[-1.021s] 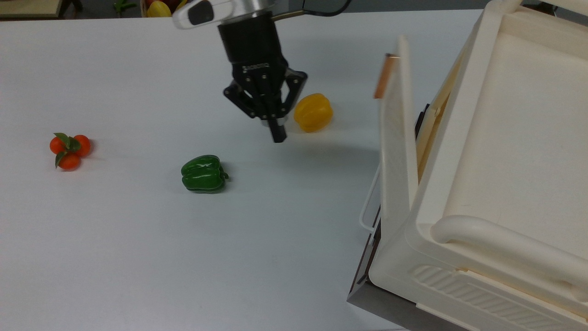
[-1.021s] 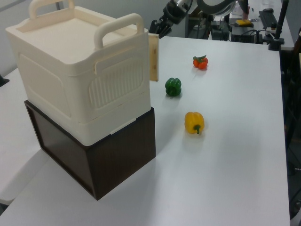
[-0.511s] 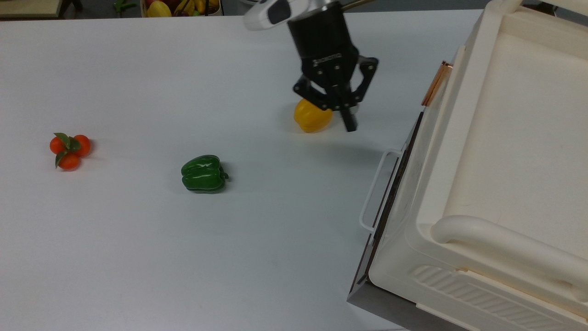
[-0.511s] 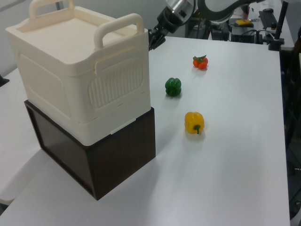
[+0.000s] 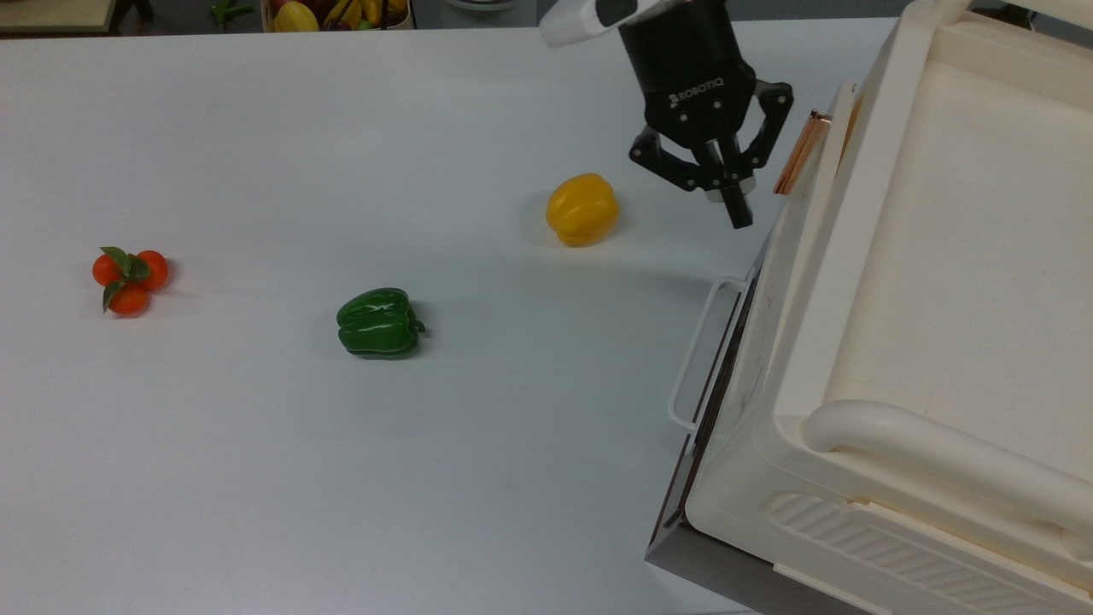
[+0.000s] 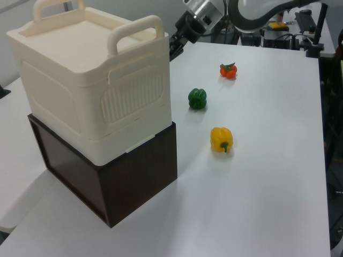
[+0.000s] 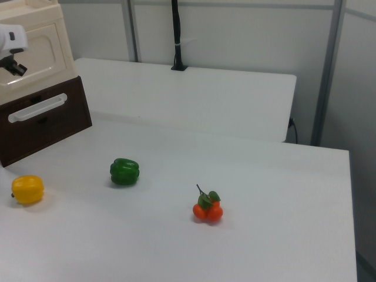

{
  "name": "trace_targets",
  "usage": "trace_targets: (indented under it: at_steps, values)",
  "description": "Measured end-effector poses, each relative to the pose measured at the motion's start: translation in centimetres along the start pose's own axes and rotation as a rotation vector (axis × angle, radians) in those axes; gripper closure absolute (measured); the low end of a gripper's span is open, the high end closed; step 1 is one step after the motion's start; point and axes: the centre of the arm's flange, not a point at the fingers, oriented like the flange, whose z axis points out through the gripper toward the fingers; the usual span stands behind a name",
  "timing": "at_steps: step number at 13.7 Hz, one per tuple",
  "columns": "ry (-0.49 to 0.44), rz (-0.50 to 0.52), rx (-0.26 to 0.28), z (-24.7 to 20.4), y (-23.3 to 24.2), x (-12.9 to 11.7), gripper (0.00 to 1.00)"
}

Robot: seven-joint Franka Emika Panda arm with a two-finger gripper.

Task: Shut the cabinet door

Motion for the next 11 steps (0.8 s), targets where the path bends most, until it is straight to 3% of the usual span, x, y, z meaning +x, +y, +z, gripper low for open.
trace_targets:
  at_steps: [11]
  values:
    - [0.021,-0.050,0.010,3.3,-1.5,-1.9,0.99]
